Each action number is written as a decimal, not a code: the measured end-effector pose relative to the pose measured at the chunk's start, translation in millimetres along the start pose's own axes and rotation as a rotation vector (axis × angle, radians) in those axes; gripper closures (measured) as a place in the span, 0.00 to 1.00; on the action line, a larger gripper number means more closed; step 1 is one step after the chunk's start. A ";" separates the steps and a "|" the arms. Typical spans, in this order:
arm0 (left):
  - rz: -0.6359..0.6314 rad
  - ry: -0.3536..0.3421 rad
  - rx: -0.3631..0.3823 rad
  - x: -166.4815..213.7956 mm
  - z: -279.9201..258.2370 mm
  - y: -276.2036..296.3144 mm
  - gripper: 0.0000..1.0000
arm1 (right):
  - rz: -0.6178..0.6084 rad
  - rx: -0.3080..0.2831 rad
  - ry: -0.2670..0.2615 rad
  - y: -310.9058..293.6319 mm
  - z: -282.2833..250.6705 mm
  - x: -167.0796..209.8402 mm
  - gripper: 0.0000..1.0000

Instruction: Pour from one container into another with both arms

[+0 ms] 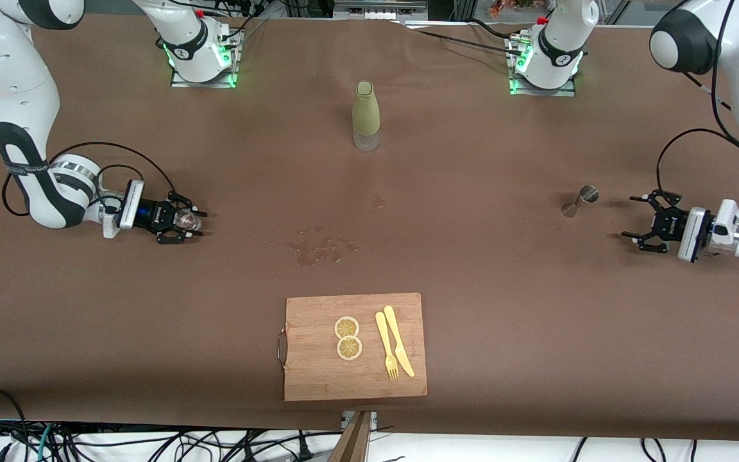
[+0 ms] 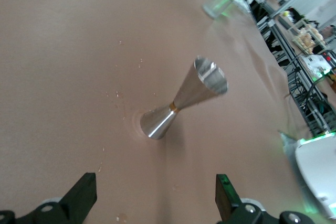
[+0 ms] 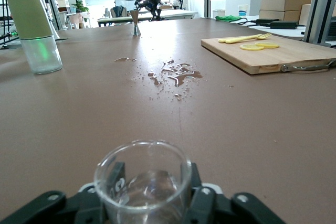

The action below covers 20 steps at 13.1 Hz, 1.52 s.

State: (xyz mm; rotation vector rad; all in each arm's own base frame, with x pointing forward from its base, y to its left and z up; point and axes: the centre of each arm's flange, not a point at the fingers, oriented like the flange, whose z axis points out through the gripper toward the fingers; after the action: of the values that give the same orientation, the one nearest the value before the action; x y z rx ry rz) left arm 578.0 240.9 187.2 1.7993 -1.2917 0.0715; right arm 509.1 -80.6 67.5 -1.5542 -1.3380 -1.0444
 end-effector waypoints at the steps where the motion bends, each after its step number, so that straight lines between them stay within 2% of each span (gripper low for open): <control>1: -0.080 -0.049 0.012 23.9 -11.5 9.2 0.00 | 0.001 -0.001 -0.003 -0.3 -2.3 -0.9 0.25; 3: -0.240 -0.133 0.058 78.9 -31.3 30.8 0.00 | 0.002 0.004 -0.015 -1.7 -7.5 -3.4 0.06; 6: -0.430 -0.187 0.132 158.3 -42.5 61.0 0.00 | 0.000 0.026 -0.047 -5.6 -21.9 -9.3 0.01; 8: -0.517 -0.252 0.177 207.2 -39.8 81.5 0.00 | -0.014 0.043 -0.082 -5.2 -41.5 -10.9 0.01; 10: -0.545 -0.359 0.261 261.9 -33.9 106.7 0.00 | -0.035 0.046 -0.134 -1.9 -69.7 -7.5 0.01; 12: -0.488 -0.447 0.404 317.6 -32.3 132.5 0.00 | -0.072 0.044 -0.192 6.2 -103.8 8.0 0.01; 14: -0.434 -0.444 0.523 348.9 -40.8 149.0 0.00 | -0.096 0.051 -0.264 17.8 -139.7 41.8 0.01; 16: -0.428 -0.412 0.586 353.6 -56.6 158.6 0.00 | -0.073 0.042 -0.360 28.7 -173.9 96.6 0.01; 17: -0.472 -0.387 0.614 354.2 -63.8 164.7 0.00 | -0.054 0.017 -0.415 31.9 -189.6 125.8 0.01; 20: -0.746 -0.253 0.716 369.9 -77.8 193.4 0.00 | 0.040 -0.072 -0.592 31.6 -227.8 200.2 0.01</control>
State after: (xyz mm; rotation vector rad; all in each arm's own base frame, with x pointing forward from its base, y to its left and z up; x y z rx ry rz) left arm 627.5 11.8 541.2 2.8864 -0.7014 -0.1294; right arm 541.3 -235.3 328.2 -2.0320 -1.6562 -0.6270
